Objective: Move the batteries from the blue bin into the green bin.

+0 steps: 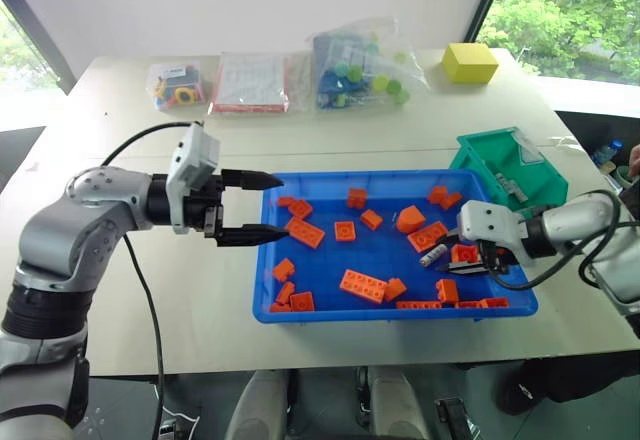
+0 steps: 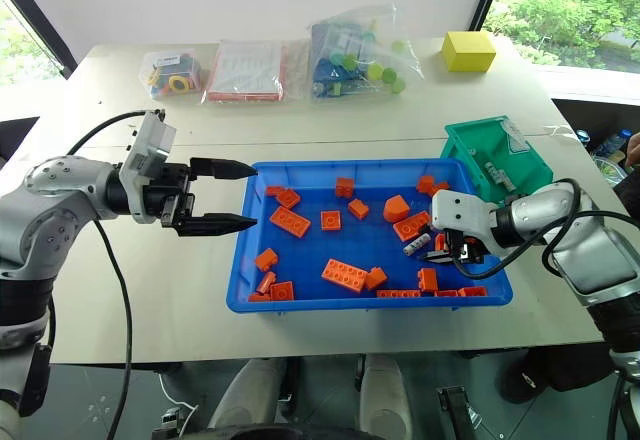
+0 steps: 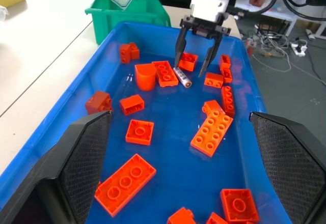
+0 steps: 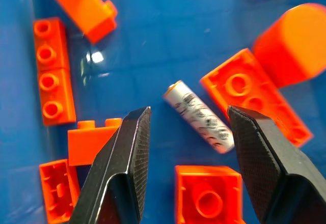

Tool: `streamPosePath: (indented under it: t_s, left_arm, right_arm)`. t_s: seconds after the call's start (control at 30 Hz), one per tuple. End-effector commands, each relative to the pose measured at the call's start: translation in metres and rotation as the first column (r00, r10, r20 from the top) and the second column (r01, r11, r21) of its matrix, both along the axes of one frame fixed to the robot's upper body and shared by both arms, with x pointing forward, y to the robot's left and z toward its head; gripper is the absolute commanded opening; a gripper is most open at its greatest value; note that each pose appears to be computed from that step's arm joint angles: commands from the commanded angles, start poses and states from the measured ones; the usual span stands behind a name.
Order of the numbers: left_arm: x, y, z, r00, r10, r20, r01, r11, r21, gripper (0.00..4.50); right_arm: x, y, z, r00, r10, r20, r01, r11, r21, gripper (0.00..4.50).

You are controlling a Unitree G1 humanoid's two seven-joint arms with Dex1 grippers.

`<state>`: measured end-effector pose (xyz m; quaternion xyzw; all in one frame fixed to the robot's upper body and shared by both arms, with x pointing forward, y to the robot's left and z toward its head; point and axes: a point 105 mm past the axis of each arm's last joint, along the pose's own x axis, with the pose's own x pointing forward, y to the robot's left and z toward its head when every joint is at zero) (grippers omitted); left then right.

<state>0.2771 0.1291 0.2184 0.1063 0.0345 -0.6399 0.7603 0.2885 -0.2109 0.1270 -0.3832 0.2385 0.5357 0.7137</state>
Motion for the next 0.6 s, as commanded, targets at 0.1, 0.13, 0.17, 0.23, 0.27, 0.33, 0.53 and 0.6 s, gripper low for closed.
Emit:
streamPosePath:
  t_s: [0.1,0.13,0.17,0.23,0.27,0.33,0.53,0.6]
  left_arm:
    - [-0.004,0.003,0.014,0.998,0.012,0.057,-0.011,1.0,-0.007,4.5]
    - [-0.004,0.003,0.014,0.998,0.013,0.057,-0.012,1.0,-0.007,4.5]
    - [-0.004,0.003,0.014,0.998,0.014,0.058,-0.013,1.0,-0.007,4.5]
    - [-0.004,0.003,0.014,0.998,0.015,0.059,-0.014,1.0,-0.008,4.5]
    - [-0.004,0.003,0.014,0.998,0.015,0.059,-0.014,1.0,-0.008,4.5]
    - [-0.004,0.003,0.015,0.998,0.015,0.061,-0.014,1.0,-0.007,4.5]
    - [-0.001,0.001,0.017,0.998,0.008,0.068,-0.007,1.0,-0.01,4.5]
    - [0.0,0.001,0.016,0.998,0.007,0.068,-0.006,1.0,-0.011,4.5]
  right_arm:
    - [0.003,0.001,-0.001,0.998,0.052,0.039,-0.051,0.998,-0.037,2.43]
    - [0.004,0.001,-0.004,0.998,0.051,0.039,-0.049,0.998,-0.037,2.43]
    - [0.003,0.0,-0.006,0.998,0.049,0.035,-0.048,0.998,-0.039,2.43]
    - [0.001,0.0,-0.011,0.999,0.048,0.025,-0.047,0.998,-0.044,2.43]
    - [0.0,-0.001,-0.012,0.999,0.049,0.019,-0.048,0.998,-0.046,2.43]
    - [-0.002,-0.001,-0.015,0.999,0.047,0.011,-0.047,0.998,-0.044,2.43]
    - [-0.003,0.003,-0.008,1.0,0.006,0.018,-0.006,1.0,0.01,0.02]
    - [-0.002,0.004,-0.003,0.999,-0.015,0.03,0.014,1.0,0.028,0.02]
